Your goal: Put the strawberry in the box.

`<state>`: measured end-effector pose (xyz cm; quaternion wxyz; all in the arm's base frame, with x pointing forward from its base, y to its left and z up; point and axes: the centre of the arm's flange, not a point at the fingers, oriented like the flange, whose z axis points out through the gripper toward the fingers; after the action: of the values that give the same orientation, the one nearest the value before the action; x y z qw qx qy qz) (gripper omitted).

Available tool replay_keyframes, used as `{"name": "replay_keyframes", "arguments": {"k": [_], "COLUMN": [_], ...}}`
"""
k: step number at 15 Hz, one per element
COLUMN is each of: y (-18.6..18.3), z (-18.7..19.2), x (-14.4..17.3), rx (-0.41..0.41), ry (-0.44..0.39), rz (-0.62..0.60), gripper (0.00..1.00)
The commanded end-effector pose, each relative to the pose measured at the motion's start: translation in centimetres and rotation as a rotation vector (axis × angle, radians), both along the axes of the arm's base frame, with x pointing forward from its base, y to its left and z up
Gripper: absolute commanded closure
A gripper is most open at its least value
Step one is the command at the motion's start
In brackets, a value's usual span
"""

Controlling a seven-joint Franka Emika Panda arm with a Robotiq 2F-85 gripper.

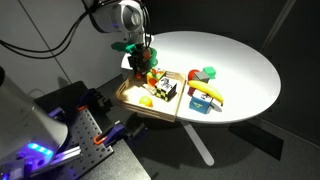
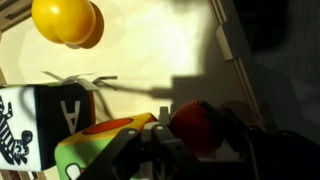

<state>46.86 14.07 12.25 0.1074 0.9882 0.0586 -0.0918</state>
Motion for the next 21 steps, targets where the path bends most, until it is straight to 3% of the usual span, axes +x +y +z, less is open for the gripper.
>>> {"name": "replay_keyframes", "arguments": {"k": [1, 2, 3, 4, 7, 21], "y": [-0.5, -0.4, -0.4, -0.4, -0.4, 1.2], "z": [0.1, 0.2, 0.4, 0.7, 1.4, 9.5], "x": [-0.2, -0.2, -0.3, -0.5, -0.9, -2.8], "rx": [0.052, 0.061, 0.069, 0.074, 0.081, 0.139], "ry": [-0.030, -0.035, -0.039, -0.040, -0.051, -0.143], "rz": [0.055, 0.066, 0.077, 0.083, 0.096, 0.085], "gripper": [0.71, 0.71, 0.21, 0.19, 0.00, 0.00]}}
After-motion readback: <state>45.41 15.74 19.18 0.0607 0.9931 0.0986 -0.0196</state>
